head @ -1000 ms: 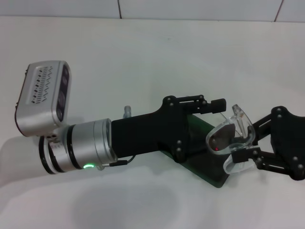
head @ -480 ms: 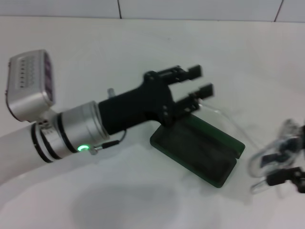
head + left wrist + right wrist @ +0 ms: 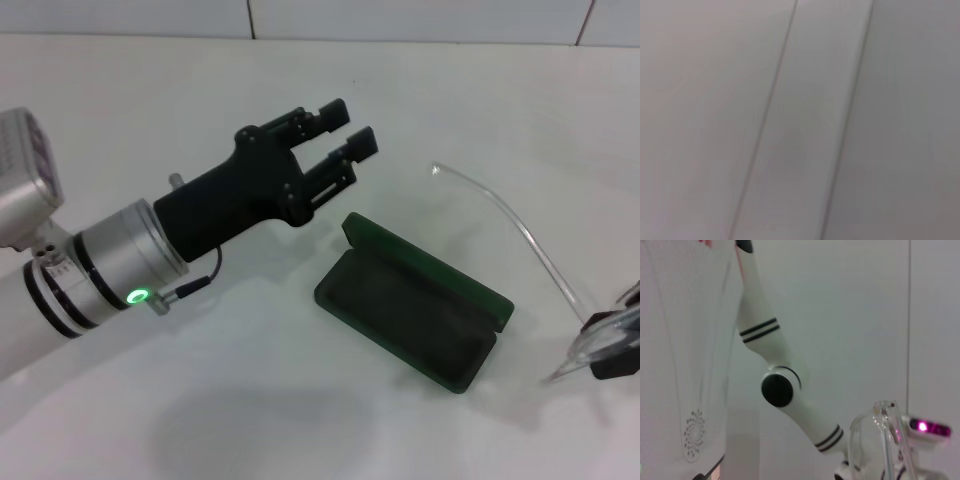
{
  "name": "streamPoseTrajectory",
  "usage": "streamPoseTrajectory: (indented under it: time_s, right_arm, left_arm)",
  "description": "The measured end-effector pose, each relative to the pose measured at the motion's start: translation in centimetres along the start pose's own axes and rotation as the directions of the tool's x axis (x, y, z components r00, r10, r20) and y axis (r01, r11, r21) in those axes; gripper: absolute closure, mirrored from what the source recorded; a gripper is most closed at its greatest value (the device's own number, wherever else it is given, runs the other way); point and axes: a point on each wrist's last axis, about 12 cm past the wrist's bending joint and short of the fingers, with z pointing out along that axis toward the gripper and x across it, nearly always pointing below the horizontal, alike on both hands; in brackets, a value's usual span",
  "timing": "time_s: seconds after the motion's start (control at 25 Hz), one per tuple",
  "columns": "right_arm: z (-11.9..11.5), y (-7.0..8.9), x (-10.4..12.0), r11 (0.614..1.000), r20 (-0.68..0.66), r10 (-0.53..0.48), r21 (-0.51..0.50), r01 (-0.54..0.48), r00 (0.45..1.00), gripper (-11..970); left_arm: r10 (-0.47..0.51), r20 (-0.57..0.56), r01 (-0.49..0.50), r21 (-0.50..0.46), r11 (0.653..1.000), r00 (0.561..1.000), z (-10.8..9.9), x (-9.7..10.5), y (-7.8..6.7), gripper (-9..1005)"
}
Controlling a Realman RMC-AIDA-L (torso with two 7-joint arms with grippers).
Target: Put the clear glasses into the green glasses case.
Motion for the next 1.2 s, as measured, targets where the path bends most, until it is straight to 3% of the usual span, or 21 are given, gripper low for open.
streamPoseTrajectory:
  time_s: [0.28,0.68,1.2]
  right_arm:
    - [2.0,-1.3,0.3,0.998,0.094,-0.004,-0.066,0.010,0.996,843]
    - [2.7,-2.7,1.5,0.998,0.118,0.061,-0.006,-0.060,0.991,843]
    - [3.1,-3.5,3.0,0.983,0.080,0.179,0.028,-0.182,0.981,844]
  left_arm:
    - [0.013,-0.048,-0.007,0.121,0.993,0.999,2.2,0.0,-0.8,502]
    - [0.009,-0.031,0.001,0.296,0.955,0.999,4.6,-1.1,-2.4,502]
    - [0.001,-0.001,-0.001,0.349,0.937,1.000,4.6,-1.4,-3.2,503]
